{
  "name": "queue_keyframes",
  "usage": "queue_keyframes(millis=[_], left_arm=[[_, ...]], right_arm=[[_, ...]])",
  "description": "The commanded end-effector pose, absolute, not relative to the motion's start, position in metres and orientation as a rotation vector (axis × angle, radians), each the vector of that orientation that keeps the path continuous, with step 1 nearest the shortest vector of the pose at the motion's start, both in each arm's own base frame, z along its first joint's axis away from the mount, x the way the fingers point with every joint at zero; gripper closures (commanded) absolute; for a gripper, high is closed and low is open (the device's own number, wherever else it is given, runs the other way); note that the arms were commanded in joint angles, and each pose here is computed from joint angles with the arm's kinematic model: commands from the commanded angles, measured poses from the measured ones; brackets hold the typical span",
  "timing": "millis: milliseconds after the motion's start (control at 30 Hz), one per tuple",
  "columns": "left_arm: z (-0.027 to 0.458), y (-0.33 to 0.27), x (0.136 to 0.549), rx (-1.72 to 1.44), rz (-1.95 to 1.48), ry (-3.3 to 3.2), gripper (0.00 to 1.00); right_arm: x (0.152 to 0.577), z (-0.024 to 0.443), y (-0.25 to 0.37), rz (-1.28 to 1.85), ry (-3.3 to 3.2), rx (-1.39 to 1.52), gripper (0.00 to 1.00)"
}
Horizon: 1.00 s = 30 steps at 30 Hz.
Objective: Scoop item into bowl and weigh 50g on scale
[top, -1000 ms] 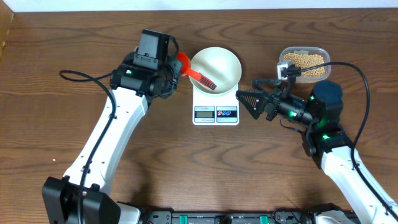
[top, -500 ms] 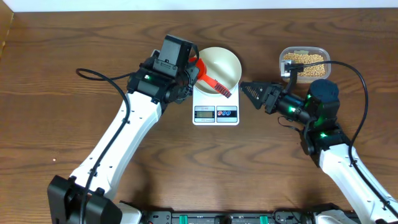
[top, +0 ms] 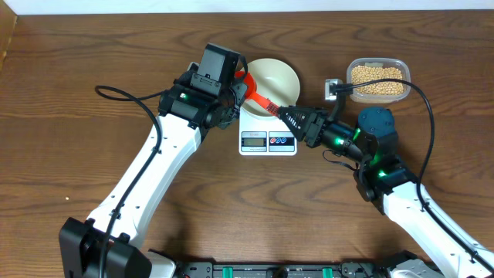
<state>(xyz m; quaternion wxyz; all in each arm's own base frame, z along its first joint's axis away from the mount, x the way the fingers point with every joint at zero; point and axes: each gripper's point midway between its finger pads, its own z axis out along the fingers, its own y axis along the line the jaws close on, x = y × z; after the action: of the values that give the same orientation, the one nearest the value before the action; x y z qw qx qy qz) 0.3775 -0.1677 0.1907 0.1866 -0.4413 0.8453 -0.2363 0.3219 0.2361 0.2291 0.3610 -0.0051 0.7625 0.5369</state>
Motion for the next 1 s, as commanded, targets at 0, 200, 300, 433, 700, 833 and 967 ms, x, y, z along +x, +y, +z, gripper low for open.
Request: queue_keyframes(millis=[0, 200, 300, 433, 700, 833, 967], left_arm=[[0.191, -0.176, 0.375, -1.254, -0.711, 2.404, 0.93], [0.192, -0.186, 0.37, -1.28, -0.78, 2.433, 0.93], [0.192, -0.189, 0.368, -1.277, -0.799, 2.448, 0.93], [0.193, -0.196, 0.364, -1.268, -0.832, 2.472, 0.93], [0.193, -0.21, 0.356, -1.226, -0.836, 2.505, 0.93], [0.192, -0.208, 0.357, -1.229, -0.824, 2.495, 0.93], [0.192, -0.205, 0.359, -1.24, -0.81, 2.48, 0.93]], right_arm=[[0.324, 0.24, 0.24, 1.391, 1.941, 0.003, 0.65], [0.323, 0.239, 0.243, 1.398, 1.945, 0.018, 0.73], [0.323, 0.24, 0.243, 1.401, 1.942, 0.019, 0.73], [0.323, 0.242, 0.243, 1.402, 1.935, 0.016, 0.73], [0.325, 0.249, 0.243, 1.405, 1.902, 0.005, 0.72], [0.325, 0.248, 0.243, 1.405, 1.903, 0.005, 0.74], [0.325, 0.248, 0.243, 1.404, 1.904, 0.006, 0.76]])
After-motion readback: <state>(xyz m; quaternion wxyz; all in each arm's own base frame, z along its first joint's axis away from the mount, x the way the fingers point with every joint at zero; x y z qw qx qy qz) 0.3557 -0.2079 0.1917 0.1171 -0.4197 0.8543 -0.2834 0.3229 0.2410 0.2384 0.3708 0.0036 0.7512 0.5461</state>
